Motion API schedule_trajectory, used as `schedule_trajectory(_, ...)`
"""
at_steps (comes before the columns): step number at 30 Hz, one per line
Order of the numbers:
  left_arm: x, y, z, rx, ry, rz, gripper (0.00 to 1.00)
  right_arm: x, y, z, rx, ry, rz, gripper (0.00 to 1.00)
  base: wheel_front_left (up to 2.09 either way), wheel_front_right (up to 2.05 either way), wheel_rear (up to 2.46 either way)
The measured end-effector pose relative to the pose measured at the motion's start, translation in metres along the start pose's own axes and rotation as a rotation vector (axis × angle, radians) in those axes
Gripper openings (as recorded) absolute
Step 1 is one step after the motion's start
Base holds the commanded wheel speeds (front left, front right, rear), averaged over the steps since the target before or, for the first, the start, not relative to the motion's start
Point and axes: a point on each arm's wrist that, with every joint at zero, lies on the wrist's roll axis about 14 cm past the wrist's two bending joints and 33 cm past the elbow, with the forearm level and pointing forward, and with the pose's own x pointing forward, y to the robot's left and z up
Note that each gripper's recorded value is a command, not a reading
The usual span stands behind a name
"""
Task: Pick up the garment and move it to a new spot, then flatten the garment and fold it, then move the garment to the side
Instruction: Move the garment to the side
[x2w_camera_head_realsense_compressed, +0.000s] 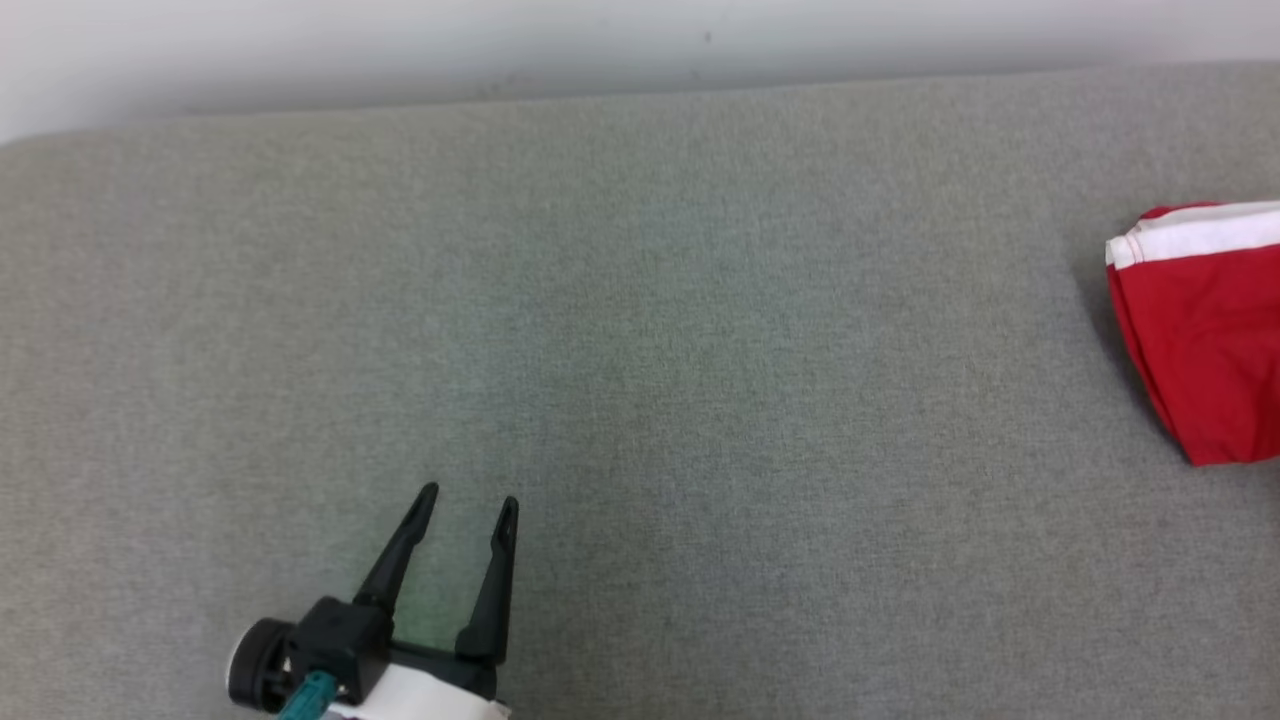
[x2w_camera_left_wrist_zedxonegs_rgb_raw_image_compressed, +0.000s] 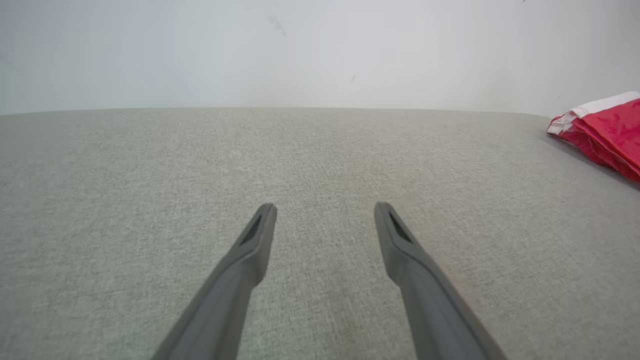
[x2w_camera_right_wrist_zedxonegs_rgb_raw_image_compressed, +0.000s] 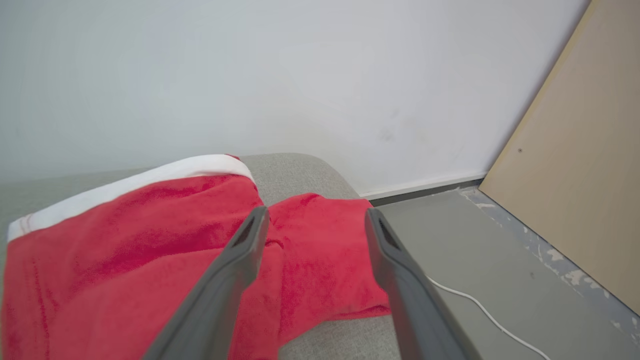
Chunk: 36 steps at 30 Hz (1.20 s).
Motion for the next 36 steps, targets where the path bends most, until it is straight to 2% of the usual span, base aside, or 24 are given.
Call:
schedule_trajectory(7, -0.025, 0.009, 0.021, 0.002, -0.041, 0.069, 1.00, -0.033, 0.021, 0.028, -0.136, -0.141, 0.094, 1.00, 0.00, 0.00, 0.00)
schedule_trajectory(16, -0.073, 0.032, 0.035, 0.026, -0.069, 0.214, 1.00, -0.108, 0.082, 0.025, -0.148, -0.263, 0.209, 1.00, 0.00, 0.00, 0.00)
schedule_trajectory(23, -0.102, 0.044, 0.039, 0.069, -0.080, 0.284, 1.00, -0.152, 0.106, -0.003, -0.135, -0.229, 0.244, 1.00, 0.00, 0.00, 0.00)
schedule_trajectory(29, -0.116, 0.054, 0.038, 0.078, -0.077, 0.331, 1.00, -0.172, 0.118, -0.026, -0.136, -0.175, 0.285, 1.00, 0.00, 0.00, 0.00)
schedule_trajectory(32, -0.117, 0.053, 0.040, 0.078, -0.084, 0.327, 1.00, -0.175, 0.126, -0.031, -0.130, -0.161, 0.301, 1.00, 0.00, 0.00, 0.00)
schedule_trajectory(36, -0.113, 0.041, 0.047, 0.060, -0.111, 0.262, 1.00, -0.176, 0.130, -0.033, -0.122, -0.159, 0.310, 1.00, 0.00, 0.00, 0.00)
